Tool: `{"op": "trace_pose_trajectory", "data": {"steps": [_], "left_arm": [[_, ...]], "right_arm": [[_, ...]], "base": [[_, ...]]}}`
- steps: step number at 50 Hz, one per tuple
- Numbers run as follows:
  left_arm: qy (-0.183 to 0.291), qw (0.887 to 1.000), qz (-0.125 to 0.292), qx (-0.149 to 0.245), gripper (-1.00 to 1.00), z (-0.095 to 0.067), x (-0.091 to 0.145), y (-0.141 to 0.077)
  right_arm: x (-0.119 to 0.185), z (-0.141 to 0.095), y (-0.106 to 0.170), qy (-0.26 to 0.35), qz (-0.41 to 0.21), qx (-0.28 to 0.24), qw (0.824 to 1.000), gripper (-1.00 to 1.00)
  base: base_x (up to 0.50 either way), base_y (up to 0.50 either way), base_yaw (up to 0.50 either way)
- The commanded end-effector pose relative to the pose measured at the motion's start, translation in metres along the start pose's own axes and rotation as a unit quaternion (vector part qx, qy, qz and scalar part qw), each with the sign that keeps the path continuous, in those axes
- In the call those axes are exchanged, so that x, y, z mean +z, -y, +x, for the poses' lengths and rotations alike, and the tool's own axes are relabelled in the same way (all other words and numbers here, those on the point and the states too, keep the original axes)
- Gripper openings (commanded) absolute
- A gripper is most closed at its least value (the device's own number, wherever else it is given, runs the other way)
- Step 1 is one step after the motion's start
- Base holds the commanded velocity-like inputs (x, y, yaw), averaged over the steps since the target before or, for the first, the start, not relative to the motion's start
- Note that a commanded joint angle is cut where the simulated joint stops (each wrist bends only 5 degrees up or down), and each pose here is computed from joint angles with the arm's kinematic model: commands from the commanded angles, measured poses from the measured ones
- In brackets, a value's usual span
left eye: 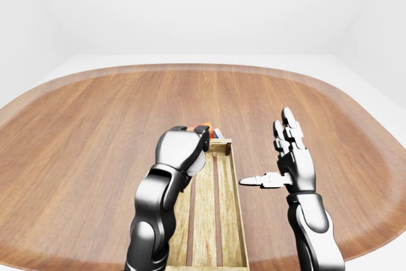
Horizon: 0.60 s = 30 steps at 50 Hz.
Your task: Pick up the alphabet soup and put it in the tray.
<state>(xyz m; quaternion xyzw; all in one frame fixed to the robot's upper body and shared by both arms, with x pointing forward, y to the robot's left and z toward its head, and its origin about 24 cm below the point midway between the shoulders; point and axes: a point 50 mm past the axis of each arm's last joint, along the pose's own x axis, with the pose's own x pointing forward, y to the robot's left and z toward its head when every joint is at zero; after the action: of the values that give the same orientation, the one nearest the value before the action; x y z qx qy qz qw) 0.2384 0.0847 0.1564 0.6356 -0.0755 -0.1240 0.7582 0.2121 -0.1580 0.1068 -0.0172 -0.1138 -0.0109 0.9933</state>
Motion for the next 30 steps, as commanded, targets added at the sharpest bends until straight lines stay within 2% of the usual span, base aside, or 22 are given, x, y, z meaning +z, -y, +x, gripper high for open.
{"op": "trace_pose_trajectory", "data": {"steps": [1,8,13,26,30], "left_arm": [[0.022,0.998,-0.005,-0.053,-1.0,0.004,0.014,0.024],[0.034,0.996,-0.007,-0.085,-1.0,0.001,0.021,0.039],[0.038,0.995,-0.005,-0.091,-1.0,0.002,0.025,0.047],[0.018,0.99,-0.01,-0.139,-1.0,0.026,0.012,0.094],[0.014,0.99,-0.008,-0.141,-1.0,0.029,0.011,0.099]], "right_arm": [[0.001,0.0,0.001,0.001,0.001,-0.001,1.0,1.0],[0.0,0.0,0.001,0.001,0.001,-0.001,1.0,1.0],[-0.001,0.0,0.001,-0.001,0.002,-0.001,1.0,1.0],[-0.003,0.001,0.0,-0.005,0.001,0.001,1.0,1.0],[-0.003,0.001,0.0,-0.006,0.0,0.001,1.0,1.0]], "base": [[0.0,0.0,0.0],[0.0,0.0,0.0],[0.0,0.0,0.0],[0.0,0.0,0.0],[0.0,0.0,0.0]]}}
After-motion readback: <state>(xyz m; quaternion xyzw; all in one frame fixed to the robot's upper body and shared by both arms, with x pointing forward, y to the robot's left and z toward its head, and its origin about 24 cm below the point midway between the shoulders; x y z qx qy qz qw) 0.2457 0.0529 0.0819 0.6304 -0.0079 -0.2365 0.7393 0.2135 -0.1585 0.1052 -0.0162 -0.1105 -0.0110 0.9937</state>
